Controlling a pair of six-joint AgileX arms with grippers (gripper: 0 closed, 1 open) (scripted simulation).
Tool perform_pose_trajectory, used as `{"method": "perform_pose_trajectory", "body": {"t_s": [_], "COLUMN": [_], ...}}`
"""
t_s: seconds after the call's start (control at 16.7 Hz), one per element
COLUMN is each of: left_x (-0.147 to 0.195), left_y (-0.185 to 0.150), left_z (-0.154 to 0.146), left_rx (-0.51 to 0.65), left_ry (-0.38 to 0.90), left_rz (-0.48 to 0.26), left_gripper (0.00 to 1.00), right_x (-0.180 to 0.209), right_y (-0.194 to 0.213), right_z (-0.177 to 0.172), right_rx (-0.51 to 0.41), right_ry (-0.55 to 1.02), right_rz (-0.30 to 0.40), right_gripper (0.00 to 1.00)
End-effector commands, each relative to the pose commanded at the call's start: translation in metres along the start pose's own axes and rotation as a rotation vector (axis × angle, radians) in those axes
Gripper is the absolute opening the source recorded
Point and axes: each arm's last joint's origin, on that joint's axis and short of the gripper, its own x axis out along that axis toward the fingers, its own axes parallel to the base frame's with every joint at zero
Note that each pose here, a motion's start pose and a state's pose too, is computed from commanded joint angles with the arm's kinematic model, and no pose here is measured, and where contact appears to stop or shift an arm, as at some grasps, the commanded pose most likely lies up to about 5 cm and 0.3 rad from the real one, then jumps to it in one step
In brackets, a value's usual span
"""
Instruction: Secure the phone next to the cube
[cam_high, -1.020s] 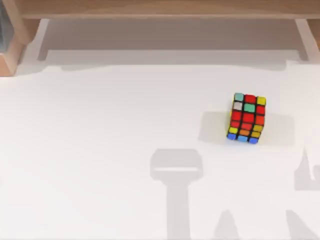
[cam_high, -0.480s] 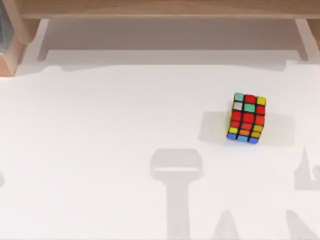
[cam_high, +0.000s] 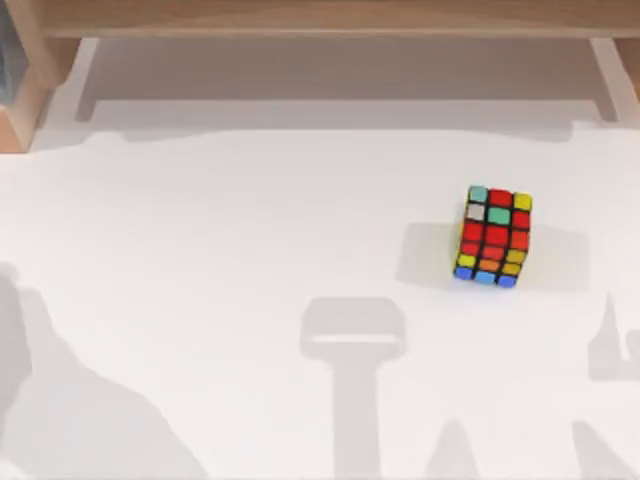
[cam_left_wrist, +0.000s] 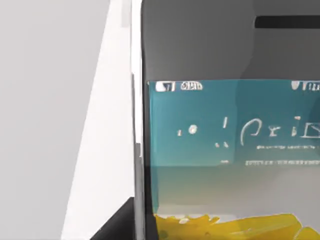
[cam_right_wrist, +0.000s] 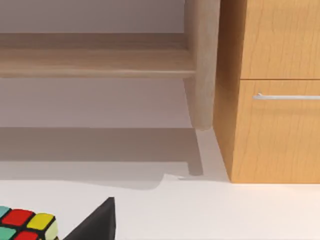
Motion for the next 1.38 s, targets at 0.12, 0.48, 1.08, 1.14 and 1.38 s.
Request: {"method": "perform_pose_trajectory", "body": {"t_s": [0.12,0.48,1.08,1.14,1.38], "left_x": [-0.023,-0.072,-0.052,-0.045,-0.015], "left_y": [-0.028,-0.156,-0.414,-0.435,-0.495], "left_z": [0.027,0.083,0.05,0.039,0.0], "left_rx": [0.055,0.198,0.254,0.25,0.234], "left_ry": [-0.051,-0.095,0.09,0.111,0.175], "left_rz": [-0.016,-0.121,-0.182,-0.17,-0.112], "left_gripper": [0.0,0.0,0.0,0.0,0.0], "right_x": [0.0,0.0,0.0,0.0,0.0], "right_y": [0.0,0.0,0.0,0.0,0.0], "right_z": [0.0,0.0,0.0,0.0,0.0], "right_rx": [0.0,0.0,0.0,0.0,0.0], "right_ry": [0.0,0.0,0.0,0.0,0.0], "right_rz": [0.0,0.0,0.0,0.0,0.0], "right_gripper": [1.0,1.0,1.0,1.0,1.0]}}
